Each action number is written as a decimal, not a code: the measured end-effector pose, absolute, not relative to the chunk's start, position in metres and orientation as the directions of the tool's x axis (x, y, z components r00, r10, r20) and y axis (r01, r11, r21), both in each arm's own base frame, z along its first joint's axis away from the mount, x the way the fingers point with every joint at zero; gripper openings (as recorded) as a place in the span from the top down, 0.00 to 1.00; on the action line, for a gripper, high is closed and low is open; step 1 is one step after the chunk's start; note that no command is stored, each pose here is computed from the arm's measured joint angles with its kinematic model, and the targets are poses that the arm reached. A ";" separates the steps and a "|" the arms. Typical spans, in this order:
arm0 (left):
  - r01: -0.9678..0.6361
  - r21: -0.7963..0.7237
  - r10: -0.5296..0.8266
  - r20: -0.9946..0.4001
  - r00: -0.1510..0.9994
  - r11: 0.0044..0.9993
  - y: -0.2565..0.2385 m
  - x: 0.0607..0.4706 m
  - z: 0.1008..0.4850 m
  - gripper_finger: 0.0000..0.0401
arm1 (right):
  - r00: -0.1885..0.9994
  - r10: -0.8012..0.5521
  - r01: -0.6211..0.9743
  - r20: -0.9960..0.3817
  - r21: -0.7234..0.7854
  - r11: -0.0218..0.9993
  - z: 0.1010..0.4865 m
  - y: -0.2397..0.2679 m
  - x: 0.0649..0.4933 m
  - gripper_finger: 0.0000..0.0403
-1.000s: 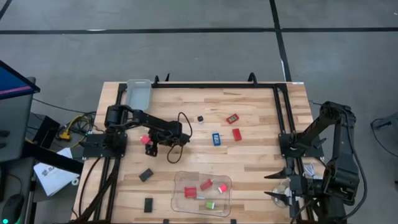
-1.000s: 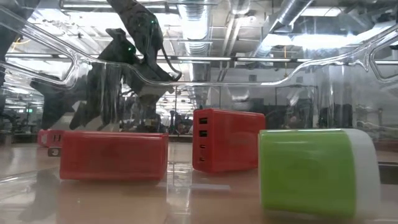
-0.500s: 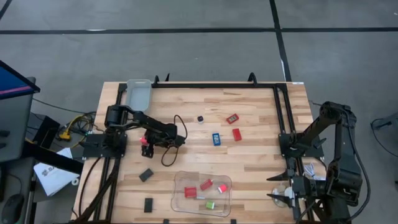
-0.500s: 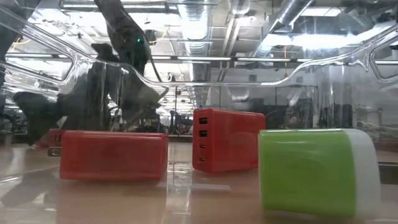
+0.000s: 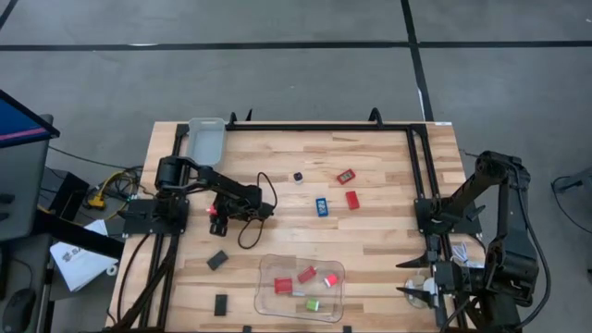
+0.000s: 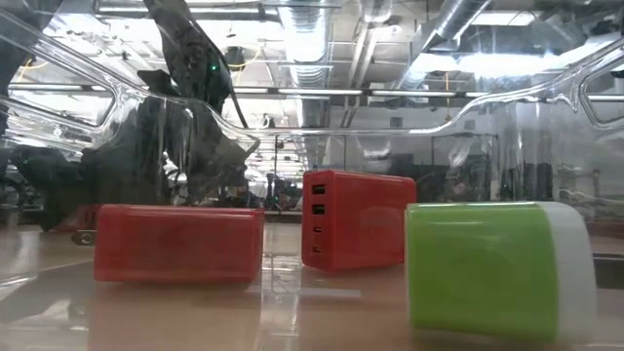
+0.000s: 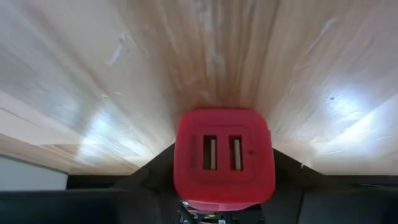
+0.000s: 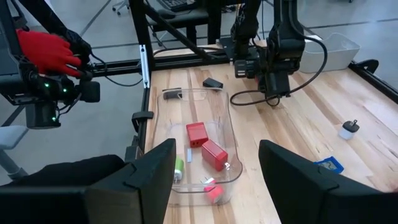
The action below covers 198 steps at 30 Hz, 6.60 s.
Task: Pick & Place Office items
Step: Put the pink charger adapter into the transparent bin, then put the white charger adapter into the transparent bin
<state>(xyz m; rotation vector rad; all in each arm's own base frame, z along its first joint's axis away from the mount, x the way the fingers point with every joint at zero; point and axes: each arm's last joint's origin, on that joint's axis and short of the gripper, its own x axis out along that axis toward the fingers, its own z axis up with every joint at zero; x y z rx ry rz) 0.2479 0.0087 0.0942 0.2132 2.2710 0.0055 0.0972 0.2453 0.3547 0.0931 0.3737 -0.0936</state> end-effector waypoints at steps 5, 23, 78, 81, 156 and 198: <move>0.142 0.084 0.156 -0.754 -0.638 0.986 0.009 0.248 0.094 0.63 | 0.928 -0.075 0.110 -0.365 0.074 0.991 0.355 0.245 0.097 0.44; -0.047 0.193 0.190 -0.980 -0.056 0.980 0.004 0.273 0.226 0.63 | 0.930 -0.079 0.112 -0.359 0.073 0.991 0.355 0.245 0.097 0.44; 0.254 -0.193 -0.313 -0.723 0.617 0.948 -0.213 0.351 0.185 0.63 | 0.941 -0.105 0.131 -0.321 0.060 0.990 0.356 0.244 0.098 0.44; 0.264 -0.173 -0.305 -0.712 0.632 0.949 -0.222 0.346 0.187 0.63 | 0.941 -0.105 0.131 -0.321 0.060 0.990 0.356 0.244 0.098 0.45; -0.037 0.011 0.036 -0.619 0.784 0.999 -0.181 0.236 0.322 0.36 | 0.940 -0.099 0.126 -0.328 0.061 0.990 0.356 0.245 0.097 0.45; -0.326 0.037 0.205 -0.843 0.498 0.945 0.081 0.365 0.213 0.26 | 0.939 -0.109 0.125 -0.327 0.029 0.992 0.355 0.243 0.097 0.44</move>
